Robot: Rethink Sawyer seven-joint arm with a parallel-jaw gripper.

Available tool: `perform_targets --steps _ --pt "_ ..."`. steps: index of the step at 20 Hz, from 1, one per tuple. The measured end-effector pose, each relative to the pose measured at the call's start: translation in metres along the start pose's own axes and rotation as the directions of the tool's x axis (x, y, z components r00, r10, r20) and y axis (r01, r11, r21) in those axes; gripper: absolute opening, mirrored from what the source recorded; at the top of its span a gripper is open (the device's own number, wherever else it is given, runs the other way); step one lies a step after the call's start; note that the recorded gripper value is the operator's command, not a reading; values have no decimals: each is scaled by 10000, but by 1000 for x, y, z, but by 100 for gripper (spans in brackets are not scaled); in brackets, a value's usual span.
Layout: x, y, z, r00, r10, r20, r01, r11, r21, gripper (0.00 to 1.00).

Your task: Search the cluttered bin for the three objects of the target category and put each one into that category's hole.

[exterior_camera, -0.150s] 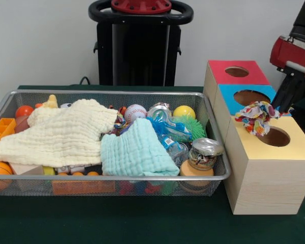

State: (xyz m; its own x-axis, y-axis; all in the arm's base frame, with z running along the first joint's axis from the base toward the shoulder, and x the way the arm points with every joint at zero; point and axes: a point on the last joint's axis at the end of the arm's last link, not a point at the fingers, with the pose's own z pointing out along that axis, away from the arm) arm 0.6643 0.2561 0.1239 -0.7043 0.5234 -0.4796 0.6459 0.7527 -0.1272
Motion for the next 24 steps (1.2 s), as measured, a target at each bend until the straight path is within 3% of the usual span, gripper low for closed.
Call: perform_targets --steps 7,13,19,24 --pt "-5 11 -1 9974 685 -221 -676 9970 385 0" --pt "-13 38 -7 9790 1904 -724 -1825 9778 1032 0" --pt "-16 69 12 9594 2816 -180 -2795 9570 771 0" --pt "-2 81 40 9550 2952 291 -2962 9543 395 0"
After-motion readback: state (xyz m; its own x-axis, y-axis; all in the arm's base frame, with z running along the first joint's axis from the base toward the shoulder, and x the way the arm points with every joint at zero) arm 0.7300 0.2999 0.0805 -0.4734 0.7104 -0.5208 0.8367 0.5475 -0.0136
